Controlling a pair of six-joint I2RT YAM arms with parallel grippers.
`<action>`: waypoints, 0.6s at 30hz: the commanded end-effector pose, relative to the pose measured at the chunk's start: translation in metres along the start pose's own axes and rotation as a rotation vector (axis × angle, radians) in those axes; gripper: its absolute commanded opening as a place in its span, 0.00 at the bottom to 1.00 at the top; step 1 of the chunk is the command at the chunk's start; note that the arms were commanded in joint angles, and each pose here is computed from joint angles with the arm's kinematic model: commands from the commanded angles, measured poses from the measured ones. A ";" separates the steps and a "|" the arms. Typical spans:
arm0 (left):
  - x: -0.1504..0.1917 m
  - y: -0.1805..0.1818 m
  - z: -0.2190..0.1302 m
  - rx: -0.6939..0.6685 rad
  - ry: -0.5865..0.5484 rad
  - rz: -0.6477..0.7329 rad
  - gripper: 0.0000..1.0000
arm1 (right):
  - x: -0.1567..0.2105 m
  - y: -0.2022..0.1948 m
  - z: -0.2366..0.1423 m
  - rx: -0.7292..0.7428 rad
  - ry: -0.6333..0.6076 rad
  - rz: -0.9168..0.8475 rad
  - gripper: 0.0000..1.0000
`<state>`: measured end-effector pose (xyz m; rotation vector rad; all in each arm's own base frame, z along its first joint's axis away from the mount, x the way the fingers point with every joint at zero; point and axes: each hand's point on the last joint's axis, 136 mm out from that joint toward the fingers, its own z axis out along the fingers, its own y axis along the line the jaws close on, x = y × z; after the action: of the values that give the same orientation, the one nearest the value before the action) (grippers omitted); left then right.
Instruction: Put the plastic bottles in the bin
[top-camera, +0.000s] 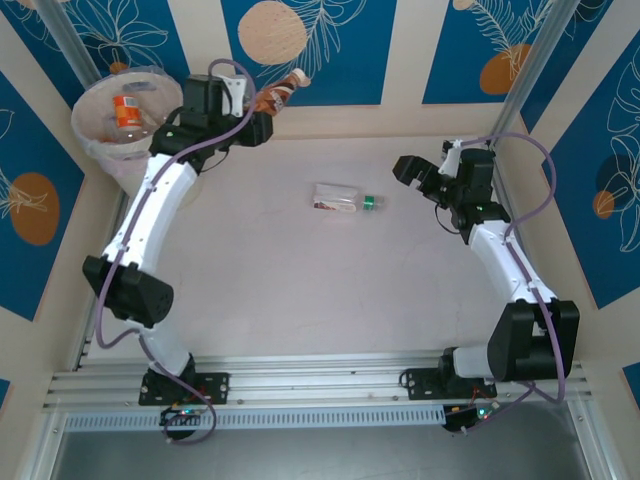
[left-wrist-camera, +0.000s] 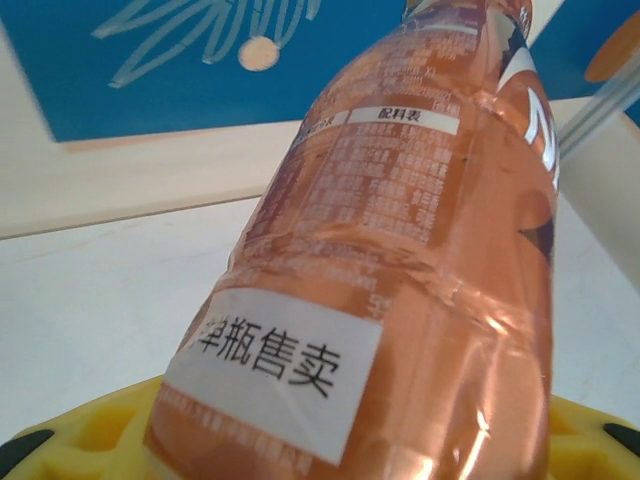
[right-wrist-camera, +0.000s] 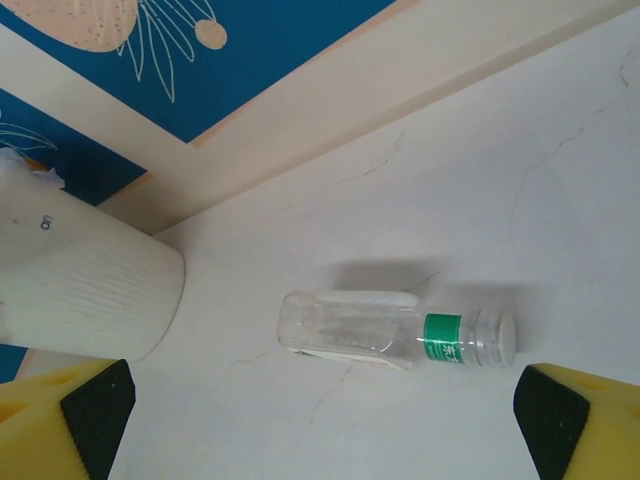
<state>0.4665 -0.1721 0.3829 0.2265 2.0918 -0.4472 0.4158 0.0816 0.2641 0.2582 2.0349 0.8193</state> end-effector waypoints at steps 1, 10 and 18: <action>-0.027 0.046 -0.071 -0.193 -0.062 0.016 0.00 | -0.005 0.014 -0.014 -0.045 -0.034 -0.010 0.99; -0.038 0.180 -0.148 -0.503 -0.136 -0.205 0.00 | -0.002 0.014 -0.023 -0.032 -0.046 -0.001 0.99; -0.017 0.221 -0.091 -0.467 -0.045 -0.380 0.00 | 0.001 0.004 -0.020 0.003 -0.038 0.020 0.99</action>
<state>0.4619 0.0702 0.4141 -0.3986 2.0784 -0.0923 0.3994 0.0806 0.2731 0.2710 2.0057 0.8279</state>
